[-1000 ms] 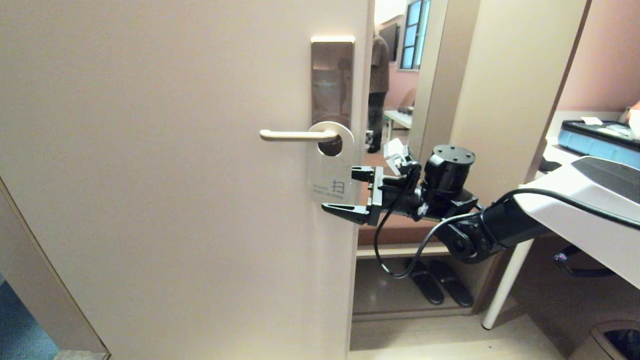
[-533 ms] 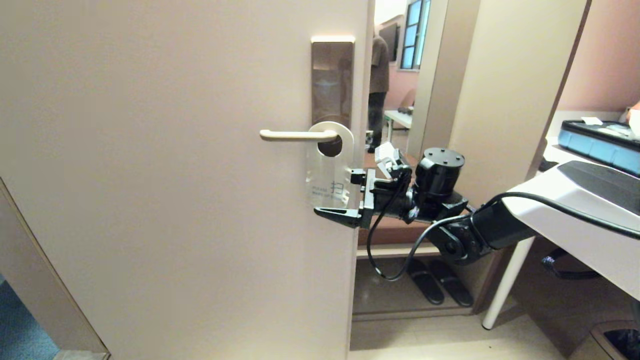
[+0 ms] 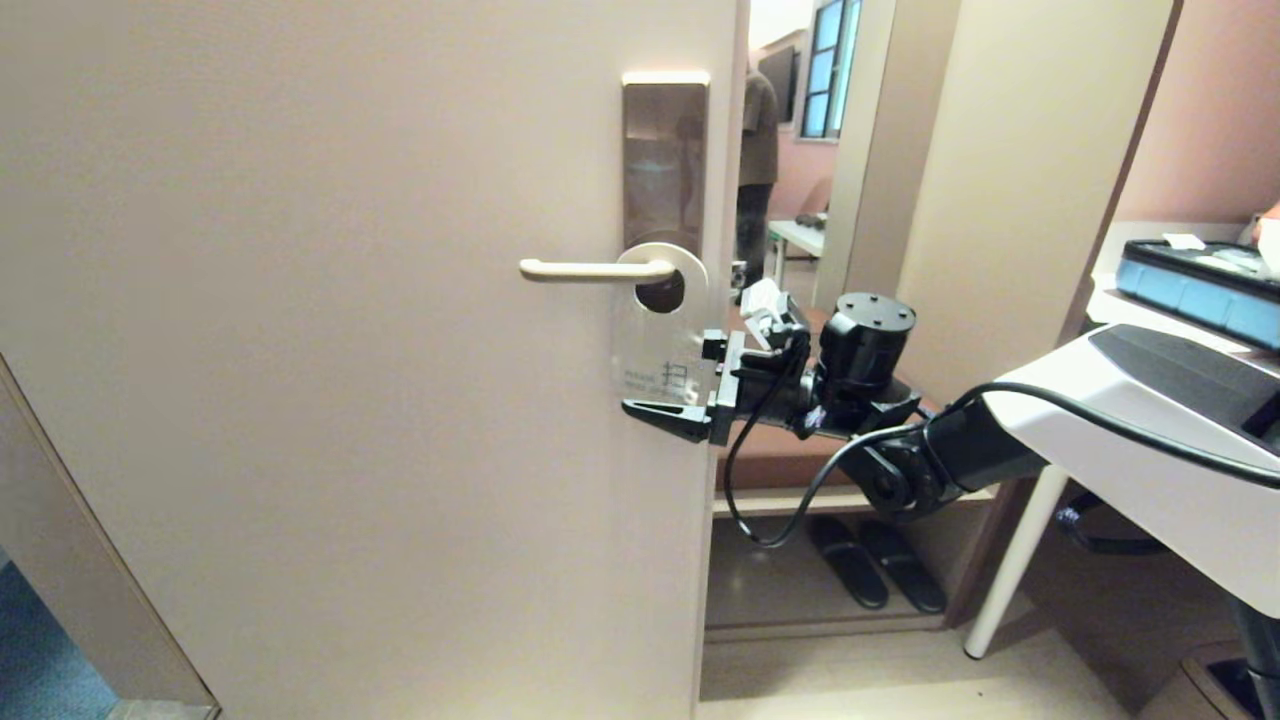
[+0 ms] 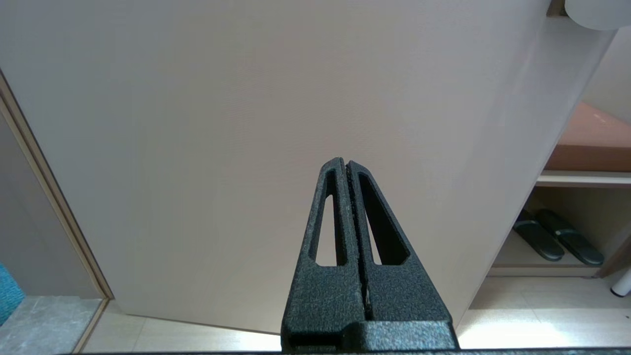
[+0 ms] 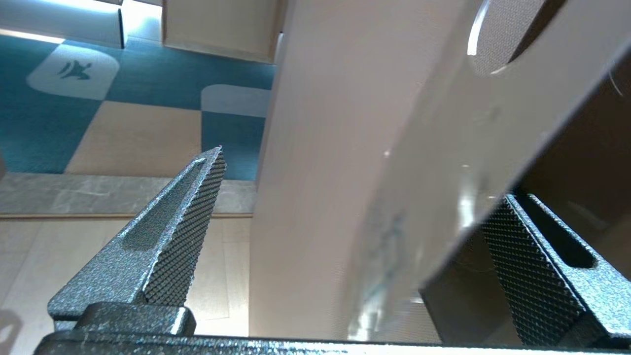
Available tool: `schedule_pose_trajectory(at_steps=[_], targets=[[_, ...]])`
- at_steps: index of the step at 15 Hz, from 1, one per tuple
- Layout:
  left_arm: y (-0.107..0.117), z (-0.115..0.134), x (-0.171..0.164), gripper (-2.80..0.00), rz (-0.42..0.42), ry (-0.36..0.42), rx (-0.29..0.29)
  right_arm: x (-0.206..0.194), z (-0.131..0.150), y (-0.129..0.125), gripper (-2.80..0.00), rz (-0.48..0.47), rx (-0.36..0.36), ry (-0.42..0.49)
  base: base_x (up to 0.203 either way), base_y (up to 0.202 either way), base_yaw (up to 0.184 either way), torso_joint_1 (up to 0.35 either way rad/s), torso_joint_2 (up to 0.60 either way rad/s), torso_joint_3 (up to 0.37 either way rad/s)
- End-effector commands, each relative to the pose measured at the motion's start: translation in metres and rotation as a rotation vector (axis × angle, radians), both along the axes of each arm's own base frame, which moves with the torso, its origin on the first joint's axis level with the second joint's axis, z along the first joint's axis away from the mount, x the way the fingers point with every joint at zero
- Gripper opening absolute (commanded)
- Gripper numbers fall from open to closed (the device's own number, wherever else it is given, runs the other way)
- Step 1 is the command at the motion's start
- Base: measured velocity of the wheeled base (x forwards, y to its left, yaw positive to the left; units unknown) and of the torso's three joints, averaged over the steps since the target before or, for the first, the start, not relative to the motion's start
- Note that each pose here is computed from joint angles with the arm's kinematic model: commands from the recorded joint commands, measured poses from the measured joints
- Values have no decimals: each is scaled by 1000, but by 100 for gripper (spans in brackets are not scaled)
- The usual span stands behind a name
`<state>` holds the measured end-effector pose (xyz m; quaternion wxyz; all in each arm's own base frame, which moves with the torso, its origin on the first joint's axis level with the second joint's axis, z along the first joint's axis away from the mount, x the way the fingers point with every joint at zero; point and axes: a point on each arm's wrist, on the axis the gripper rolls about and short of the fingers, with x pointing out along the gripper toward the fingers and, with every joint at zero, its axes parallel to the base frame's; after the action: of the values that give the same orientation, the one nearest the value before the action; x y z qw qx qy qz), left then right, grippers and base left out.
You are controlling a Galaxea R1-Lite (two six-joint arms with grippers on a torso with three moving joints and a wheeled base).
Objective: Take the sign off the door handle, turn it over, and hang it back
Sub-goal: Take down the sign
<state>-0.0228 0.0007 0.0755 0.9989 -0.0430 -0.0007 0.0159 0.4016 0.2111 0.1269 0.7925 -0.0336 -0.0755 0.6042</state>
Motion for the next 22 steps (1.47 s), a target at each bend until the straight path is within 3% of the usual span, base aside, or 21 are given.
schedule_pose_trajectory(at_steps=[1, 6, 7, 22], targets=[[0, 0, 0, -280, 0, 0, -1, 3, 0, 2, 0, 6, 5, -13, 0, 0, 0, 0, 0, 0], [0, 0, 0, -280, 0, 0, -1, 5, 1, 4, -9, 8, 7, -18, 0, 0, 0, 0, 0, 0], [0, 0, 0, -280, 0, 1, -1, 5, 2, 4, -280, 8, 8, -19, 0, 0, 0, 0, 0, 0], [0, 0, 0, -280, 0, 1, -1, 2, 3, 6, -280, 0, 10, -29, 0, 0, 0, 0, 0, 0]])
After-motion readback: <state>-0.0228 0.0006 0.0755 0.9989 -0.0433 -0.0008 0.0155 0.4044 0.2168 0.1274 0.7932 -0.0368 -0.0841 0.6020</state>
